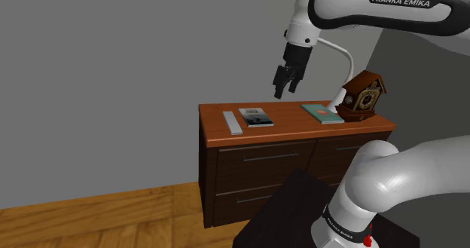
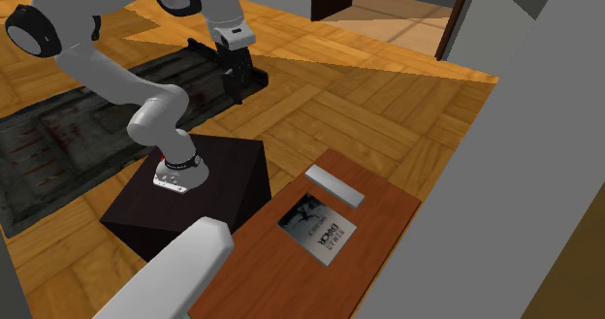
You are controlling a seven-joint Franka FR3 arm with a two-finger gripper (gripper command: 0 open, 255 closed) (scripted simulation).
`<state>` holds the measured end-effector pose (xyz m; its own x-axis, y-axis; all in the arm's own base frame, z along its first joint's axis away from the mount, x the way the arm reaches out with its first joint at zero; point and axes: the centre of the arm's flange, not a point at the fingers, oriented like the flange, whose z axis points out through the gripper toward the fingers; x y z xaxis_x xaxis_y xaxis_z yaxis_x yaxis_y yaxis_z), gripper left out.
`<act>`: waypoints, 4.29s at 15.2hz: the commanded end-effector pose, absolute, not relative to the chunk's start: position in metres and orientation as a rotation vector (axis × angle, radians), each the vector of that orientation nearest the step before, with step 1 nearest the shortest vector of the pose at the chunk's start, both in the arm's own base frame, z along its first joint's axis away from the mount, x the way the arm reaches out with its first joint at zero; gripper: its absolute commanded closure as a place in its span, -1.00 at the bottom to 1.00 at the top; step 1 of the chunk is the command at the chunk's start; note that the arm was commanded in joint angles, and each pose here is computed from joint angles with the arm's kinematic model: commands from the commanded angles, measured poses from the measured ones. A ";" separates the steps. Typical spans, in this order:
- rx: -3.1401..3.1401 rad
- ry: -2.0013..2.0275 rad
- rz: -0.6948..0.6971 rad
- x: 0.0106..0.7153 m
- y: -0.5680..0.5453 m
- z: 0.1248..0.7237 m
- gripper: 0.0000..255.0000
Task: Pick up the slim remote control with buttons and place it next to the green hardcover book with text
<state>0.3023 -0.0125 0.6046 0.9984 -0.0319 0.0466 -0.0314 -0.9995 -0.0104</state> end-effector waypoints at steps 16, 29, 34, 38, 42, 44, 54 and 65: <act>-3.128 0.339 -0.040 0.461 -0.041 0.486 -1.00; -3.104 0.590 -0.011 0.590 -0.089 0.381 -1.00; -3.101 0.614 -0.008 0.602 -0.095 0.355 -1.00; -3.101 0.614 -0.008 0.602 -0.096 0.331 -1.00; -3.101 0.614 -0.008 0.602 -0.096 0.331 -1.00; -3.101 0.614 -0.008 0.602 -0.096 0.331 -1.00; -3.101 0.614 -0.008 0.602 -0.095 0.331 1.00; -3.101 0.614 -0.008 0.602 -0.096 0.378 1.00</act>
<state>0.6024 -0.0964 0.3728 0.9247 -0.3807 0.0090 -0.3808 -0.9245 0.0182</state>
